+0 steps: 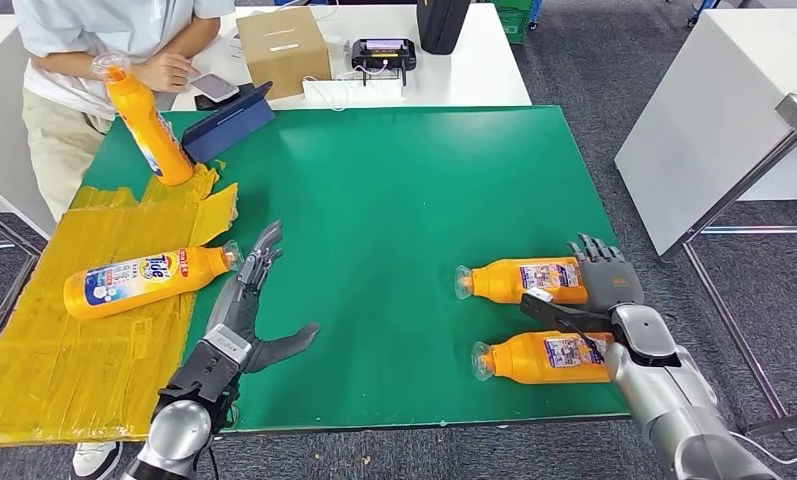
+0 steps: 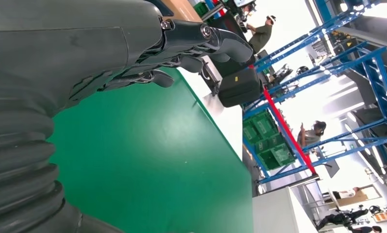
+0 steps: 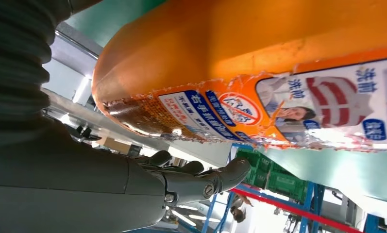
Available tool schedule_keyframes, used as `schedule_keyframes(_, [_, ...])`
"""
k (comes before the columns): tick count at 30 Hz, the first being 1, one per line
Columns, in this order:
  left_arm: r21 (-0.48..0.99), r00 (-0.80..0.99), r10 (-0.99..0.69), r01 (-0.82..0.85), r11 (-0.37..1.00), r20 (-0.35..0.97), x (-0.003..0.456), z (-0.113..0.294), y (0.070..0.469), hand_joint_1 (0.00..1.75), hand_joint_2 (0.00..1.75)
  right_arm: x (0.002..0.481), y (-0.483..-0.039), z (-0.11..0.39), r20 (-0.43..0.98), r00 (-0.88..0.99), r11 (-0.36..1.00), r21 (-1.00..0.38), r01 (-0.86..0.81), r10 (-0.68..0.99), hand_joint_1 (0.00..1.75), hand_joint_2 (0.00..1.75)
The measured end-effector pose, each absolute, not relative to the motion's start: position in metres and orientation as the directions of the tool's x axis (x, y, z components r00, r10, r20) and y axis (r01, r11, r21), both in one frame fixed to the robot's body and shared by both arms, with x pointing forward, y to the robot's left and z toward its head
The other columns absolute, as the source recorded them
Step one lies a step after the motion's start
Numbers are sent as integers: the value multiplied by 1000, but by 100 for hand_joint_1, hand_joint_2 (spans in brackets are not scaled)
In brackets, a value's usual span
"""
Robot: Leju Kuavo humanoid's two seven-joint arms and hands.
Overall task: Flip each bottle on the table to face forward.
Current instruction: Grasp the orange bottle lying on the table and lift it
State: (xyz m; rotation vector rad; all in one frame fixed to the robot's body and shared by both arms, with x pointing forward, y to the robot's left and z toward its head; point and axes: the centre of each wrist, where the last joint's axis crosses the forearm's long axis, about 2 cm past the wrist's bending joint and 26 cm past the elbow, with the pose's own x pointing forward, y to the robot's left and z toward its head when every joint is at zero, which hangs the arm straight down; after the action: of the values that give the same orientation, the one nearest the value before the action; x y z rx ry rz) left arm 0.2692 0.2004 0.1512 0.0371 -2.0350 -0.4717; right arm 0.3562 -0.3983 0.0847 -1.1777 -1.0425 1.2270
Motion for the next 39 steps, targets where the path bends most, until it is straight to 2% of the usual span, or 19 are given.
schedule_keyframes(7, [347,-503,-219,175,922,836,271,153,199,0,175,363,-396,87,-66,66,-56,-988,-146,996,0,175])
schedule_keyframes(8, [347,-506,-218,175,921,834,272,154,198,0,175,366,-396,87,-81,59,-70,-985,-159,995,4,175])
schedule_keyframes(12, [351,-525,-212,179,919,824,275,157,195,0,175,376,-395,91,-139,40,-125,-959,-254,989,174,175])
schedule_keyframes(18, [328,-561,-183,169,929,807,282,165,193,0,175,388,-398,97,-176,39,-143,-893,-428,984,175,175])
schedule_keyframes(25, [315,-568,-164,177,932,806,282,166,192,0,175,394,-401,102,-158,45,-123,-891,-437,986,175,175])
schedule_keyframes(29, [313,-563,-164,179,933,810,281,165,191,0,175,390,-393,96,-89,65,-63,-945,-322,994,175,175])
schedule_keyframes(32, [317,-550,-172,179,931,817,277,165,191,0,175,378,-376,85,42,84,53,-991,-124,996,175,175])
schedule_keyframes(34, [319,-544,-176,182,930,821,274,165,191,0,175,371,-360,82,130,78,130,-991,9,988,175,175])
schedule_keyframes(39, [318,-538,-174,188,929,825,270,163,190,0,175,360,-337,83,269,34,259,-951,170,963,175,175])
